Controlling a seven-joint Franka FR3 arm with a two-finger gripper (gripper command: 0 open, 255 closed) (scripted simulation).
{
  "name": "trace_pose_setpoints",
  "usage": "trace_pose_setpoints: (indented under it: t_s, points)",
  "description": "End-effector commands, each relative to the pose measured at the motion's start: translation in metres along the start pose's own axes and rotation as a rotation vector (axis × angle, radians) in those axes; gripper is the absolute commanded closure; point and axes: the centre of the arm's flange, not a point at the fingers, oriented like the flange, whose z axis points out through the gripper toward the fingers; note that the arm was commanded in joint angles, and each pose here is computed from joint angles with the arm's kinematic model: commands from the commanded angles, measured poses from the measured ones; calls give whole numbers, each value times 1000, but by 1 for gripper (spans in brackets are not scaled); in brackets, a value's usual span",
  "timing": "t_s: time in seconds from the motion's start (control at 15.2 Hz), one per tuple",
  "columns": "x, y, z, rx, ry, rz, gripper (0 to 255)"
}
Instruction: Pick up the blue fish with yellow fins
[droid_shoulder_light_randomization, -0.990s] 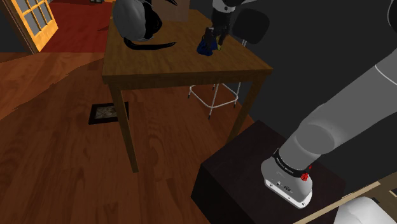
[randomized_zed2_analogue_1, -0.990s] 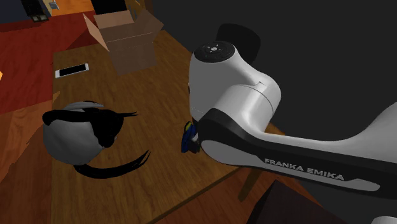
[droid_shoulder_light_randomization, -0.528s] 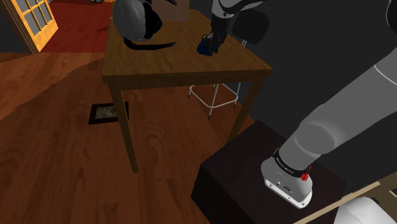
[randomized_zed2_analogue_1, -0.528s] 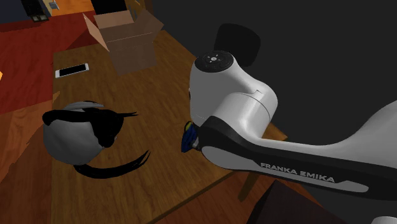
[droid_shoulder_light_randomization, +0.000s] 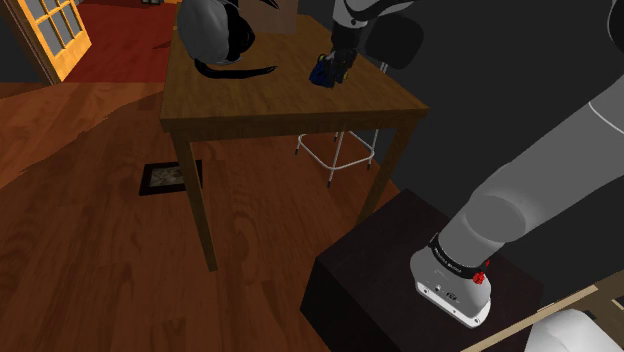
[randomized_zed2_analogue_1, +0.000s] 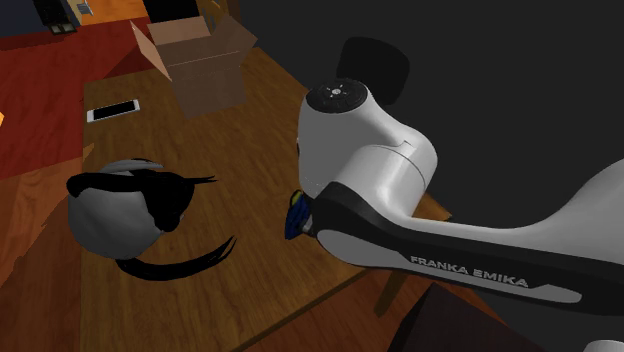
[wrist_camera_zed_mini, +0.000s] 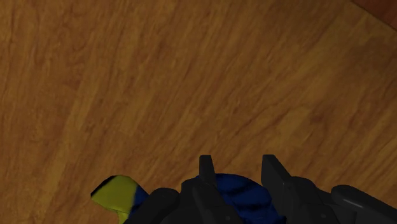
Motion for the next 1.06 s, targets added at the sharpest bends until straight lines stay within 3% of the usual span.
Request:
trace_pose_setpoints:
  t_s: [0.0, 0.99]
  points:
    - [1, 1, -8, 0, 0, 0, 255]
    - [9, 10, -77, 0, 0, 0, 255]
